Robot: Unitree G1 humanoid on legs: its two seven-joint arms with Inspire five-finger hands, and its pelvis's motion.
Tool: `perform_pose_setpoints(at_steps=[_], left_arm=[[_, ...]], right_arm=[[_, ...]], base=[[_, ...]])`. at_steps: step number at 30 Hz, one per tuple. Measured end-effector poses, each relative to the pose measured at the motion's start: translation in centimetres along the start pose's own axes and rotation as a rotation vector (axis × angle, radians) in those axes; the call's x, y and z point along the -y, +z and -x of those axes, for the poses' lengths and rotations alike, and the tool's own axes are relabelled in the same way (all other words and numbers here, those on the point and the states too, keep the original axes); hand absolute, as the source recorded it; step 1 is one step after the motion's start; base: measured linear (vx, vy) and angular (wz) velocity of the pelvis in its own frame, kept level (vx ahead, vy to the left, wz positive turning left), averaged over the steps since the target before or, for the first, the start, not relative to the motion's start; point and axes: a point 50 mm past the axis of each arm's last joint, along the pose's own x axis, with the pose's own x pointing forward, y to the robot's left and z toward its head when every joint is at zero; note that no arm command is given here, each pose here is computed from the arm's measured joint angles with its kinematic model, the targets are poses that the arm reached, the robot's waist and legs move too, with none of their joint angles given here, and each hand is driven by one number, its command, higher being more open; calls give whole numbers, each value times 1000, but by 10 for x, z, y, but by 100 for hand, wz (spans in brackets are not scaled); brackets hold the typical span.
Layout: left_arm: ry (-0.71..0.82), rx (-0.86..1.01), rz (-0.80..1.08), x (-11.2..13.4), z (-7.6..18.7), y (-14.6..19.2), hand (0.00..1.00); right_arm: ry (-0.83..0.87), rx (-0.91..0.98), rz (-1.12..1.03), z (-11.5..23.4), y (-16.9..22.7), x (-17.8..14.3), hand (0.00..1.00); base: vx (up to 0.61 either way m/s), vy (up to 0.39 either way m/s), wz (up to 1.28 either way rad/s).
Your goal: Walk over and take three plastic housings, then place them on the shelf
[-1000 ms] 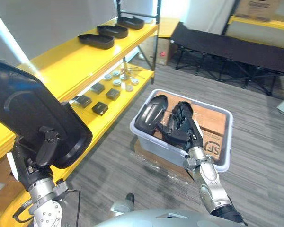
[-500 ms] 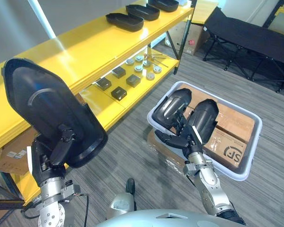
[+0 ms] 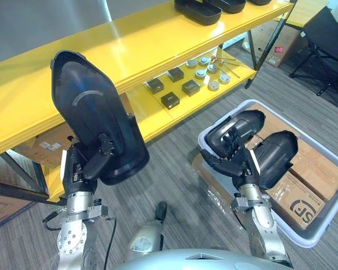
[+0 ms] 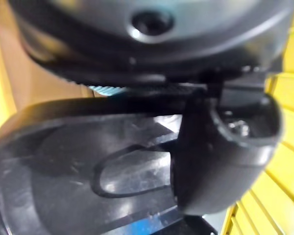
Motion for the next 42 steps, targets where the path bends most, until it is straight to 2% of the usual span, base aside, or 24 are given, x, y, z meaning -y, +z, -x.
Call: perform_pose_setpoints(at_steps=[14,21,25,31,33,37,42], left_arm=[[-3,-42,20,4,9,-6,0],[80,-33,22,-1,11,-6,0],[120,-8,-8,-11,9,-1,0],[159,75,-42,-21,-8,12,0],[169,113,-38,-21,-13,17,0],[133,187,-9,-12,-28,25,0],[102,237,-34,-13,-30,33,0]], right_arm=[[-7,-63,17,19,-10,9,100],[104,94,10,-22,18,-16,100],[122,108,-16,-22,18,-22,100],[146,158,31,-21,25,-24,100],[163,282,83,-31,52,-27,100],[122,704,159,-43,143,-18,100],[68,804,146,-42,165,-14,100]], base=[[-36,-22,19],[-12,88,-30],[153,194,-7],[290,138,66],[331,33,83],[335,-79,120],[309,-223,128]])
